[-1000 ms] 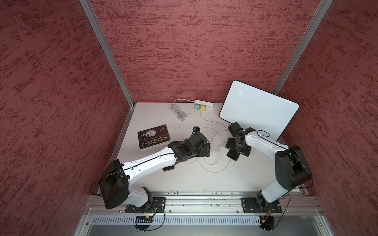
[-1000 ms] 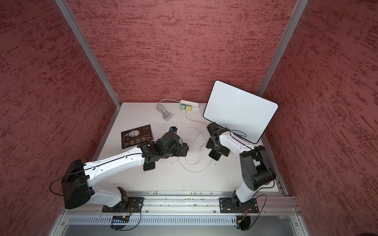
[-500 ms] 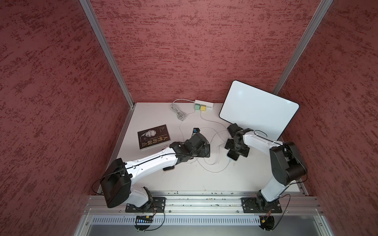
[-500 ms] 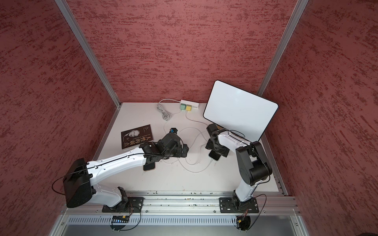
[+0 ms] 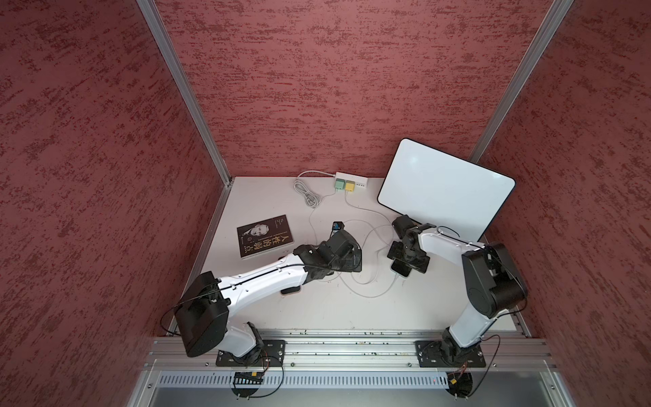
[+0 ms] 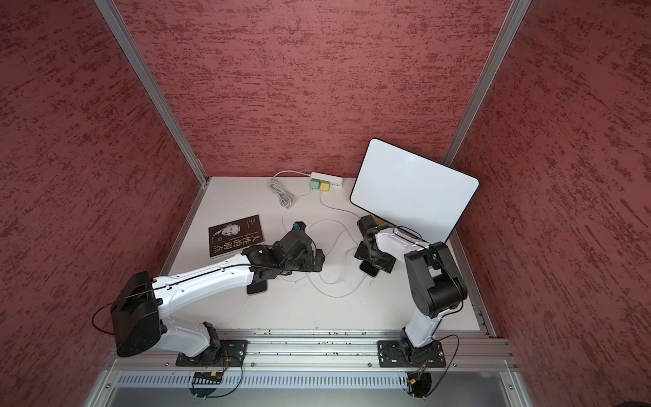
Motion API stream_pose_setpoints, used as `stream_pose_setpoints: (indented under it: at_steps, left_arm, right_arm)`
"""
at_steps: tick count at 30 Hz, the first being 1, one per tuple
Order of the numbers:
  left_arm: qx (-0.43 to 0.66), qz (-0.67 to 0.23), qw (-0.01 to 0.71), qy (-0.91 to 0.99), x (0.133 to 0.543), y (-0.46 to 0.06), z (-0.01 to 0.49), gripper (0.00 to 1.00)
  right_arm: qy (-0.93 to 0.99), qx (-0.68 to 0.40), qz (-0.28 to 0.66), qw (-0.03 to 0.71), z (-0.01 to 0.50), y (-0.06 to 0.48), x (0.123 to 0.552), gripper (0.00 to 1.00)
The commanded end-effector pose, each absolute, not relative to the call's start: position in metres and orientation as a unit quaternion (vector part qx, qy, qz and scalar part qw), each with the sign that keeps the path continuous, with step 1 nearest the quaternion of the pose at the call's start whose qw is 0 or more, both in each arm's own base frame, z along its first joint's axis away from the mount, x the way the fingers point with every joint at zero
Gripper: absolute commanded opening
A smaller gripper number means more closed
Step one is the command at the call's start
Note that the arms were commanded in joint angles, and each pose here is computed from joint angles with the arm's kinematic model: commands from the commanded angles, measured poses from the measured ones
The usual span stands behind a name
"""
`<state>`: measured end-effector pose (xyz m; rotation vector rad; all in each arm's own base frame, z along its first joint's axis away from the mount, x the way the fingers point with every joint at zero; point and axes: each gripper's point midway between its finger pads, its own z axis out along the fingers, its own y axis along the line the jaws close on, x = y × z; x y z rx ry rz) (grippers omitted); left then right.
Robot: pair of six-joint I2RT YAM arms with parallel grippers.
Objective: Unplug the charging cable from the phone
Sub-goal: Pick up the phone at the center of the board.
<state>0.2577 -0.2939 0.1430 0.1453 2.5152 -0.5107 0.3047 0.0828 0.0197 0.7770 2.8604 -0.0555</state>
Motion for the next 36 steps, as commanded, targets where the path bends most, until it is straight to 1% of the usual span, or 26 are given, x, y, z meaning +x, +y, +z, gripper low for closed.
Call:
stream_pose_setpoints:
  at_steps: [1,7,14,17,25,36]
  left_arm:
    - [0.054,-0.19,0.279,0.94,0.2566,-0.2965,0.1379,1.0]
    - [0.052,-0.189,0.278,0.94,0.2564,-0.2959,0.137,1.0]
    - [0.055,-0.193,0.274,0.941,0.2558,-0.2976,0.1362,0.99]
    - [0.054,-0.192,0.273,0.941,0.256,-0.2975,0.1358,0.99]
    - [0.051,-0.191,0.271,0.942,0.2558,-0.2966,0.1342,0.99]
    - [0.05,-0.191,0.268,0.943,0.2571,-0.2982,0.1339,0.98]
  right_arm:
    - [0.958,0.273,-0.013,0.085,0.013,0.0807,0.3063,0.98]
    - [0.958,0.276,-0.016,0.077,0.0055,0.0796,0.3028,0.94]
    - [0.957,0.28,-0.014,0.077,0.0061,0.0787,0.3017,0.93]
    - [0.957,0.279,-0.012,0.077,0.0065,0.0785,0.3018,0.91]
    - [0.957,0.278,-0.014,0.075,0.0066,0.0766,0.3018,0.94]
    - [0.959,0.275,-0.009,0.073,0.0064,0.0755,0.3069,0.93]
